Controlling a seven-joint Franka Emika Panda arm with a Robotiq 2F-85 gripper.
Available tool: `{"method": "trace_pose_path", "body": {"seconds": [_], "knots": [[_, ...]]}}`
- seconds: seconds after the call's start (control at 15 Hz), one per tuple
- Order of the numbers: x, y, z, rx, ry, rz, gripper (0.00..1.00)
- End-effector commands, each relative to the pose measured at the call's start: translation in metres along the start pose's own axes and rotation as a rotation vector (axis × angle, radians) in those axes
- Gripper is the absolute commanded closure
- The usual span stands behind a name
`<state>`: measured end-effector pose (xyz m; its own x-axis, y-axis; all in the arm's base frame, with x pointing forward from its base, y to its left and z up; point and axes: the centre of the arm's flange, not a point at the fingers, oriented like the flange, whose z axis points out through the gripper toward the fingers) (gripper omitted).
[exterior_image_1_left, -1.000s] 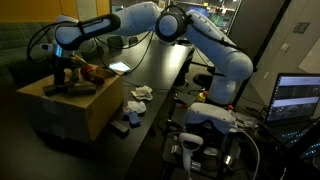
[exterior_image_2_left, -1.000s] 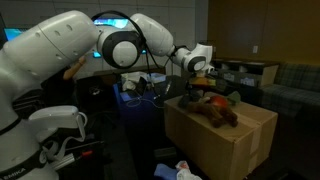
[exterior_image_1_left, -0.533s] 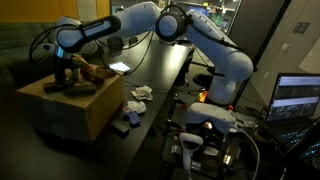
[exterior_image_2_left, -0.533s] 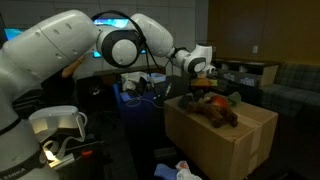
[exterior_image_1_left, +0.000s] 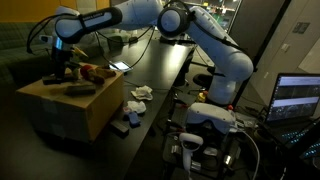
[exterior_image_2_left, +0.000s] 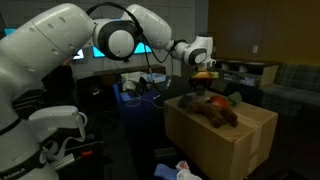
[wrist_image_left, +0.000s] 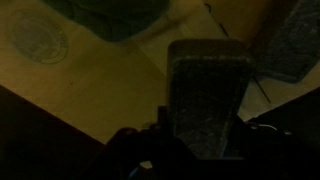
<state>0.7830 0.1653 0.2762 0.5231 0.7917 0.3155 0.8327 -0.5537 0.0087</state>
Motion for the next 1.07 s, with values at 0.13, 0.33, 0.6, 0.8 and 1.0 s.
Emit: {"method": "trace_pose_path", "body": {"seconds": [0.13, 0.33, 0.6, 0.8, 1.0], "knots": [[0.008, -0.017, -0.083, -0.010, -0.048, 0.039, 0.69], [-0.003, -0.015, -0.123, -0.036, -0.072, 0.112, 0.69], [-0.041, -0.013, -0.168, -0.094, -0.096, 0.270, 0.69], [-0.064, -0.036, -0.204, -0.118, -0.139, 0.415, 0.69], [-0.094, -0.055, -0.217, -0.120, -0.191, 0.563, 0.69]]}}
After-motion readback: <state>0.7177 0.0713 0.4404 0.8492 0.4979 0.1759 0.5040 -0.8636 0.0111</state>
